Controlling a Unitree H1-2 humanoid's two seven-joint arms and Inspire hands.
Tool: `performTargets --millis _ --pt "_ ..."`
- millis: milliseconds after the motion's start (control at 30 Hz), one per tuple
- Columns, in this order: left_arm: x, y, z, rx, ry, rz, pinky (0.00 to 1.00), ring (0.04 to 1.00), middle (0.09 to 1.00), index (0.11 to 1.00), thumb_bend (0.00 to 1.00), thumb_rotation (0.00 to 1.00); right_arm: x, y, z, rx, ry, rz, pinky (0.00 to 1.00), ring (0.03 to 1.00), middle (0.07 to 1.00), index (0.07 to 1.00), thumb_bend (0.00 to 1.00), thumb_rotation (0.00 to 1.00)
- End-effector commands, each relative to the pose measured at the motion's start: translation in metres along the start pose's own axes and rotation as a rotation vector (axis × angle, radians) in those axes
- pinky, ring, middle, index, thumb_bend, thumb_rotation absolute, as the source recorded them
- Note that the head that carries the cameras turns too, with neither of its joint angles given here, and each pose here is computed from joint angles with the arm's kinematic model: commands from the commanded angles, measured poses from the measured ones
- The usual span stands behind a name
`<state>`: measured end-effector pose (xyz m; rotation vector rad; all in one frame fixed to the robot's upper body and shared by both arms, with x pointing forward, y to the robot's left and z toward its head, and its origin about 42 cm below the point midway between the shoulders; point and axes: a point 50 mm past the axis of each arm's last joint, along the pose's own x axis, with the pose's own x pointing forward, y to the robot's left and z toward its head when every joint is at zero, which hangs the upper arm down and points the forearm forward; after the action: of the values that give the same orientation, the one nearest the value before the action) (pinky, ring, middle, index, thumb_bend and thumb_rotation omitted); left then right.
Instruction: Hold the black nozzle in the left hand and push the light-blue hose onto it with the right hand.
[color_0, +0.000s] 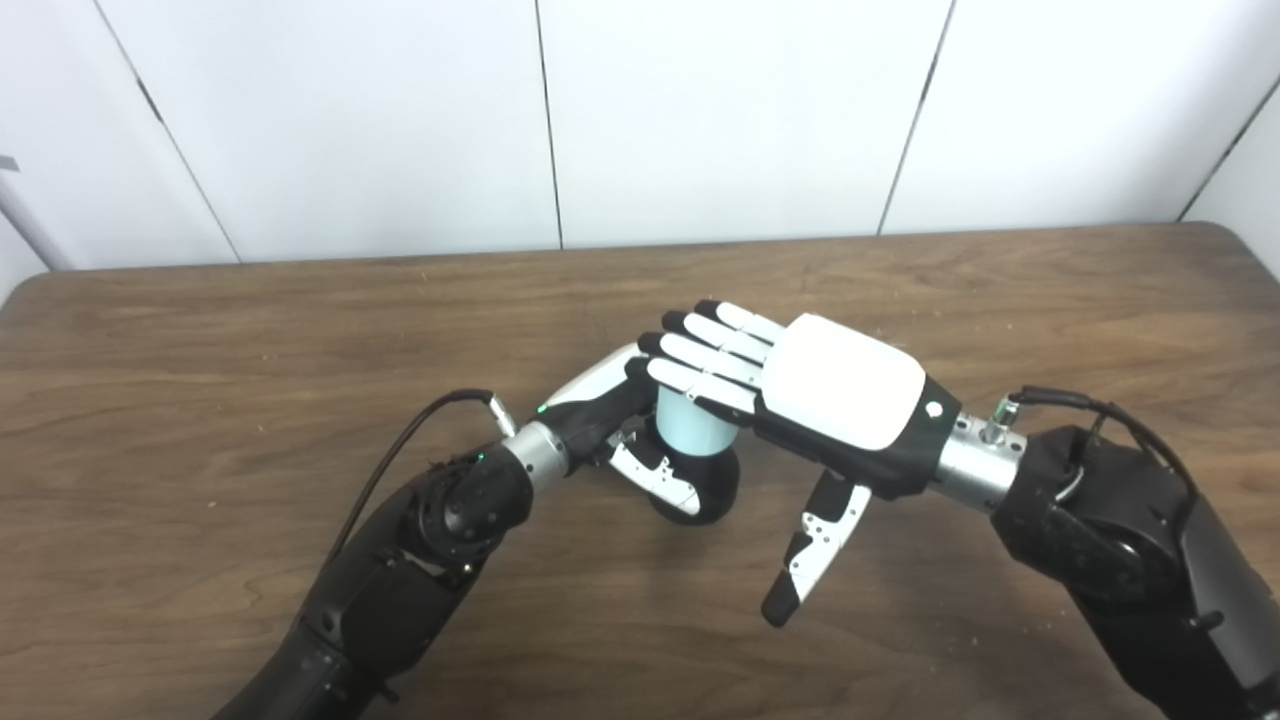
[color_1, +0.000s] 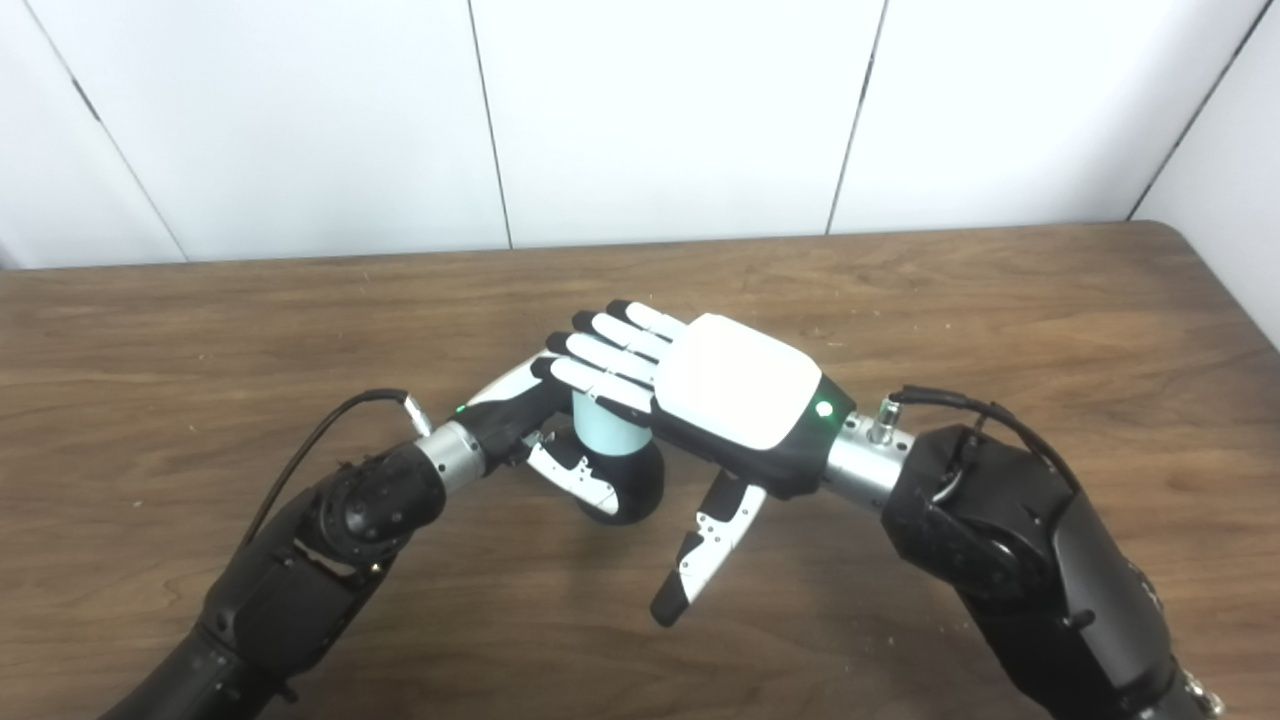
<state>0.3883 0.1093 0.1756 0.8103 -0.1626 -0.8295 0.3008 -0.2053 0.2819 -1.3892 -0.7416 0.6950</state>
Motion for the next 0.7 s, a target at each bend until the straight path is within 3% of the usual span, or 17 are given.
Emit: performTargets --millis 0,667 --pt "-0.0137 -0.0396 -0.0307 -0.027 0.161 -0.179 0.41 0.487 0.537 0.494 0.51 0.08 -0.0046 0.0059 -0.0016 -0.001 -0.002 0.085 1.00 1.000 0.998 0.998 1.00 1.00" --pt "-0.0133 -0.0404 -0.0303 -0.025 0.157 -0.179 0.41 0.487 0.537 0.493 0.51 0.08 -0.0049 0.0118 0.0042 -0.055 -0.070 0.149 1.00 1.000 0.985 0.981 1.00 1.00"
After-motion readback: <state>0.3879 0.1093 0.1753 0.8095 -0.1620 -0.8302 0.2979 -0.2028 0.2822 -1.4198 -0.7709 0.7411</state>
